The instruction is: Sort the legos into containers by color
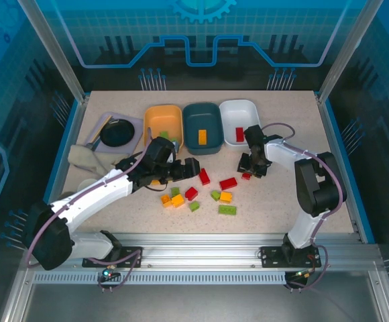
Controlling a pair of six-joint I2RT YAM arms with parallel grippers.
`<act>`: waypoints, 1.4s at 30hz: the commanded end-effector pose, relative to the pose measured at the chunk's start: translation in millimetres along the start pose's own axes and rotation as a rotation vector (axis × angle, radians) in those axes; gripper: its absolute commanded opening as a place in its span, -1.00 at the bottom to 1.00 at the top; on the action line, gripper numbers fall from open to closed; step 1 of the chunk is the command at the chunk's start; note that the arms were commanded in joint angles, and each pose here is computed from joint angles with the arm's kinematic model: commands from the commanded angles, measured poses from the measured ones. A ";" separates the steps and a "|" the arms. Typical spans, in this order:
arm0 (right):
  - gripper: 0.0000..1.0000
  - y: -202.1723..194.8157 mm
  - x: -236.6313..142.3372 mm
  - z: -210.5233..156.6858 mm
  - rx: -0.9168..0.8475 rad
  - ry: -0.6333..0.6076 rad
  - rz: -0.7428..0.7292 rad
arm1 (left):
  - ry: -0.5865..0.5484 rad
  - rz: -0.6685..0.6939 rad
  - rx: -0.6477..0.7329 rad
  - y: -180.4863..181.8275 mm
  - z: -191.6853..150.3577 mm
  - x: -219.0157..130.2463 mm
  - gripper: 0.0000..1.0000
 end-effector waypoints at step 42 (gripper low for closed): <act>-0.27 12.0 -18.7 173.8 -0.074 -0.076 -0.191 | -0.063 -0.102 0.008 -79.1 79.8 38.4 0.85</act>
Point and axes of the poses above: each hand's point on the last joint's axis, 136 mm out from that joint toward the fingers, its own x axis out along the fingers, its own y axis along the line the jaws close on, z = x × y, the point moved 2 cm from there along -x, back along the fingers, and after that the axes turned 6 degrees about -x, right-handed, at the moved point
